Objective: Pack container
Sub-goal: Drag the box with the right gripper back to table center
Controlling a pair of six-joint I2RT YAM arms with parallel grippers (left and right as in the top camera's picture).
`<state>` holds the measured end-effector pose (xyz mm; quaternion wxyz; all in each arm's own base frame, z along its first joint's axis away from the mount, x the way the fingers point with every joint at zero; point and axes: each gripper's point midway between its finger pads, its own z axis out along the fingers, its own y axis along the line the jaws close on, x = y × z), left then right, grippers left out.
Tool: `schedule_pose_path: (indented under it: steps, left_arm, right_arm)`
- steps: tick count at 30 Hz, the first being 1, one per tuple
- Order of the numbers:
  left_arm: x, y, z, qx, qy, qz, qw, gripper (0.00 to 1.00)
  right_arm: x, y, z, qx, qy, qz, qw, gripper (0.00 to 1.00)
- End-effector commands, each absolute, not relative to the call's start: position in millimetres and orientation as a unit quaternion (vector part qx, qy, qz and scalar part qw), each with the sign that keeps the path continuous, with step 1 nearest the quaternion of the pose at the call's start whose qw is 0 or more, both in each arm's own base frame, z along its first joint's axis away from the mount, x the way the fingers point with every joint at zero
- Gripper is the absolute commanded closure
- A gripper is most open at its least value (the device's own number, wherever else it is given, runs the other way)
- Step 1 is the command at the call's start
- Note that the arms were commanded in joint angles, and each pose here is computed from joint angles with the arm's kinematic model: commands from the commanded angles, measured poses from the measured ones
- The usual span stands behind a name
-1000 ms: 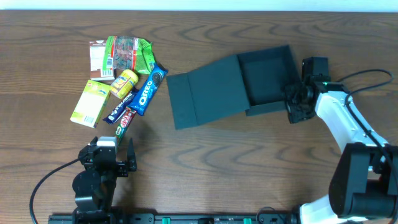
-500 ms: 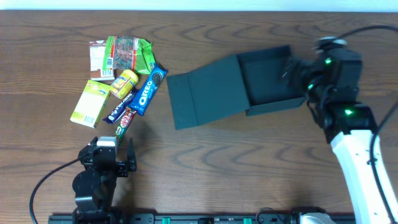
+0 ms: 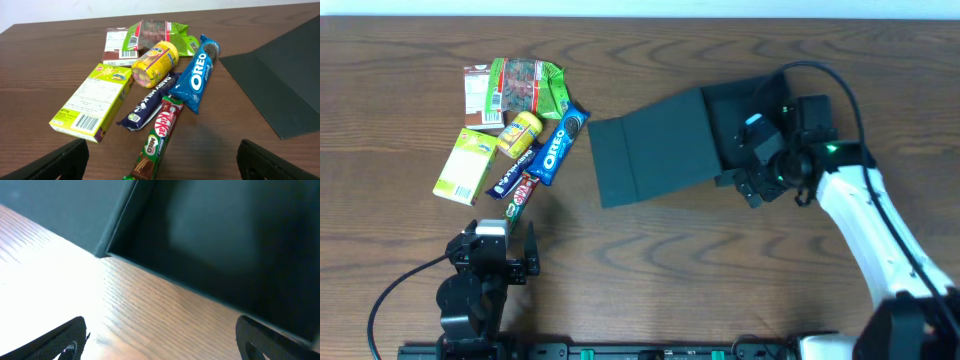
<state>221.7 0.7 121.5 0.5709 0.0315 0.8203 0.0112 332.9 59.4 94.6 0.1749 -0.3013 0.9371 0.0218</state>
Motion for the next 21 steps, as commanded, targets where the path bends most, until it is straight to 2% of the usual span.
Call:
schedule_pose_path:
  steps: [1, 9, 12, 17, 18, 19, 21]
  left_arm:
    - [221, 1, 112, 0.025, 0.826, 0.008, 0.563, 0.04]
    - [221, 1, 112, 0.025, 0.826, 0.008, 0.563, 0.04]
    - [221, 1, 112, 0.025, 0.826, 0.008, 0.563, 0.04]
    - [221, 1, 112, 0.025, 0.826, 0.008, 0.563, 0.04]
    - [221, 1, 112, 0.025, 0.826, 0.008, 0.563, 0.04]
    - [221, 1, 112, 0.025, 0.826, 0.008, 0.563, 0.04]
    - [221, 1, 112, 0.025, 0.826, 0.008, 0.563, 0.04]
  right_arm:
    - [337, 58, 81, -0.332, 0.93, -0.011, 0.157, 0.05]
    - [343, 57, 53, -0.377, 0.917, -0.054, 0.123, 0.03]
    - [348, 56, 41, -0.381, 0.915, -0.061, 0.115, 0.09]
    - [356, 47, 37, -0.374, 0.915, -0.092, 0.116, 0.37]
    - [358, 45, 38, -0.373, 0.915, -0.099, 0.116, 0.44]
    - [359, 42, 38, -0.372, 0.915, -0.107, 0.116, 0.55]
    - [360, 34, 40, -0.367, 0.914, -0.13, 0.11, 0.67]
